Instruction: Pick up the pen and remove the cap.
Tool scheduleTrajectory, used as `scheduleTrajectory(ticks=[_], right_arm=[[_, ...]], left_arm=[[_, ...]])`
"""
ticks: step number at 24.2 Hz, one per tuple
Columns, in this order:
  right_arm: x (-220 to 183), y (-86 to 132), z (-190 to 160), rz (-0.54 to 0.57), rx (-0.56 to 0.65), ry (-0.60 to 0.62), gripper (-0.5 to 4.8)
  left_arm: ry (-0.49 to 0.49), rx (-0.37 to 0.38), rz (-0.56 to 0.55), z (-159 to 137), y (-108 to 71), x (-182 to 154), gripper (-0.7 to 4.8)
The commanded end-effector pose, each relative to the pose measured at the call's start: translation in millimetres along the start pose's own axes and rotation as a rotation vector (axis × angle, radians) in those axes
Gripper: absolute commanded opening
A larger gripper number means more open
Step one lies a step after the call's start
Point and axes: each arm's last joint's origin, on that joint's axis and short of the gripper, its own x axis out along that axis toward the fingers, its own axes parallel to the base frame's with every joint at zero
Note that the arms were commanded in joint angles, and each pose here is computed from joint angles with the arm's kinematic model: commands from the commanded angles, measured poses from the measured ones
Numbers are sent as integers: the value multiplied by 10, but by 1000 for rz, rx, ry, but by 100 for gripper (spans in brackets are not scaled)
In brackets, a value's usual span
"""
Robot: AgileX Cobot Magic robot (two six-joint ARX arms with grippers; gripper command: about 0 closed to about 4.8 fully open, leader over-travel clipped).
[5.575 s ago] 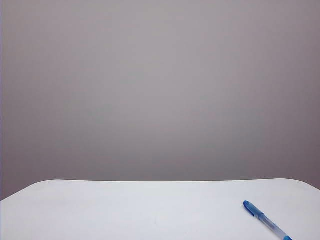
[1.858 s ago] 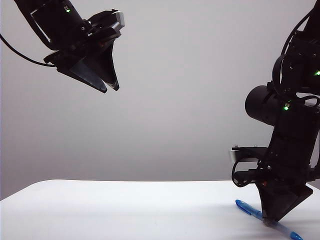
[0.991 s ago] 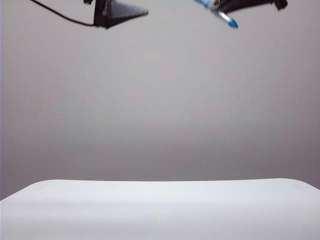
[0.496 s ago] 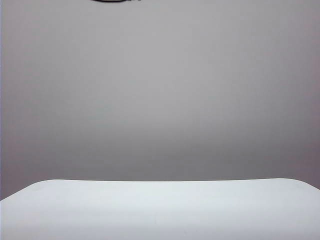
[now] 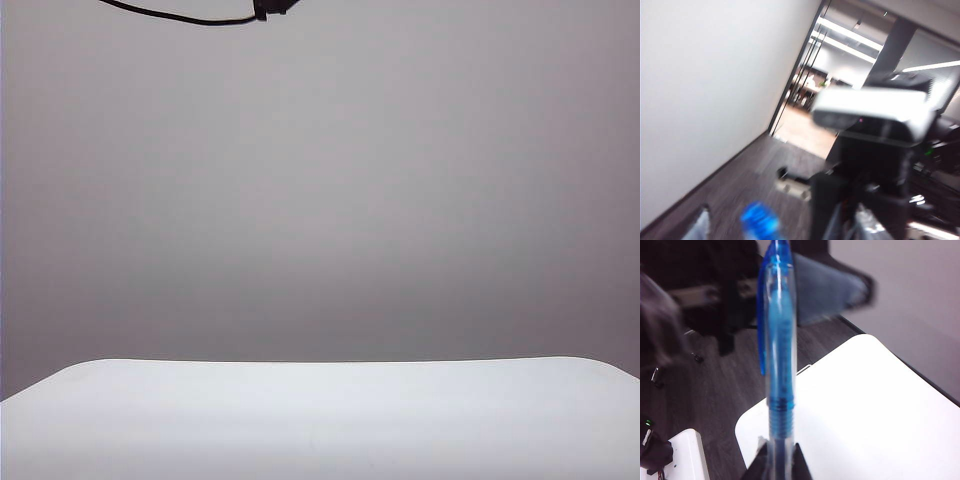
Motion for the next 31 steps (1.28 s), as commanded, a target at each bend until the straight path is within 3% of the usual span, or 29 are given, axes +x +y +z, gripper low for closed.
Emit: scheduleTrajectory(ticks=[1,3,13,19,25,31], right_arm=[[-12,14,23,6,-12,-13,-1],[-12,14,23,6,-12,-13,-1],[-13,15,40,6,-23,-27,-1],[-15,17,65,7,-41,-48,-1],[-16,18,71,7,-46,-53,4],[-15,18,69,8,-45,-52,242]], left_arm=[[-11,13,-68,58,-77,9,223],[-9,-3,-71,51,-83,20,143],[58,-60,-111,6,-77,21,136],[84,-103,-91,-37,-45,22,-6],[89,-111,-84,-54,-28,25,-5],[88,-114,-84,-53,-29,25,-5]])
